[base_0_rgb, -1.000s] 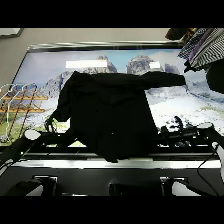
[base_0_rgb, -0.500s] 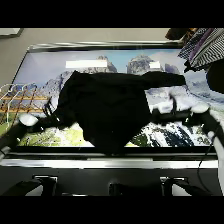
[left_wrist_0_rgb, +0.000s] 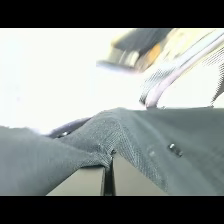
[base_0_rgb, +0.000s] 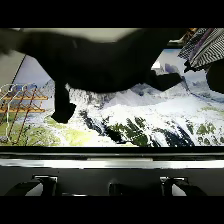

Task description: Fold the clothes and pants, and hang the long-sleeved shirts on hangers.

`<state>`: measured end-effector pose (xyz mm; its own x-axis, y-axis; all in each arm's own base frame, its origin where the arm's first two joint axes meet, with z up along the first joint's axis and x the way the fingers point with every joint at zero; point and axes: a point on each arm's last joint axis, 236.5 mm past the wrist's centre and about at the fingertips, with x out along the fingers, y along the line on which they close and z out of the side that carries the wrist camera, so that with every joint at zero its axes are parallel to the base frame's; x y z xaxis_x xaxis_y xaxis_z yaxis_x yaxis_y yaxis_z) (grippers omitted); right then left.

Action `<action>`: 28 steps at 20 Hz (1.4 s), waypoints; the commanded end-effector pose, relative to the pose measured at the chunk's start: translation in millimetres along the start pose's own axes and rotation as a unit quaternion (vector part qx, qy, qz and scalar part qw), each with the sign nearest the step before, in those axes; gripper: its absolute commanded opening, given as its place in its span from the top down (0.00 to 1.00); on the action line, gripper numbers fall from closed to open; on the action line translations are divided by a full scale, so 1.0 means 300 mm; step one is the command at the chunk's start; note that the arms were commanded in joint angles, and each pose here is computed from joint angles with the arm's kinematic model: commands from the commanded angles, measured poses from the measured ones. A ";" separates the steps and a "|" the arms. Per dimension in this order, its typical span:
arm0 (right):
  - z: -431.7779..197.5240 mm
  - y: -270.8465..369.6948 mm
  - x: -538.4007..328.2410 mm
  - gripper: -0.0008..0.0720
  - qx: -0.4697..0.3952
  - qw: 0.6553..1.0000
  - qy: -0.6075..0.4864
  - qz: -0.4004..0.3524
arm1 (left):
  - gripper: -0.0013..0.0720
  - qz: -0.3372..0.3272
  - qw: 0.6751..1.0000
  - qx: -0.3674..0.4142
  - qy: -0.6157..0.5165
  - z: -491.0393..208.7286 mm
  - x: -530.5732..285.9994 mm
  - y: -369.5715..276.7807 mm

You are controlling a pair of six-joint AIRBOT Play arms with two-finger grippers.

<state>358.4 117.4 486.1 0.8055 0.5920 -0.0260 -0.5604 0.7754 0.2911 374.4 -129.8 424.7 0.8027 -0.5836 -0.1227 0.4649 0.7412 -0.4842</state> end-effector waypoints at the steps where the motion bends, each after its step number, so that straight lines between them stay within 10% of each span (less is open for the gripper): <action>1: 0.252 0.232 -0.315 0.92 -0.088 0.986 -0.135 -0.051 | 0.95 -0.019 0.990 0.099 -0.095 0.187 -0.261 -0.266; 12: 0.347 0.218 -0.570 0.92 -0.074 0.958 -0.221 -0.168 | 0.95 -0.012 0.984 0.113 -0.140 0.182 -0.453 -0.389; 28: -0.655 -0.927 0.717 0.92 0.215 0.966 0.063 -0.125 | 0.95 0.152 0.984 -0.085 0.032 -0.473 0.767 0.817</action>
<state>604.8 62.7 292.0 0.8747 0.4394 -0.2043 -0.2396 0.7587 0.6058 574.1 -125.8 227.5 0.8508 -0.4264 -0.3071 0.2089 0.8107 -0.5470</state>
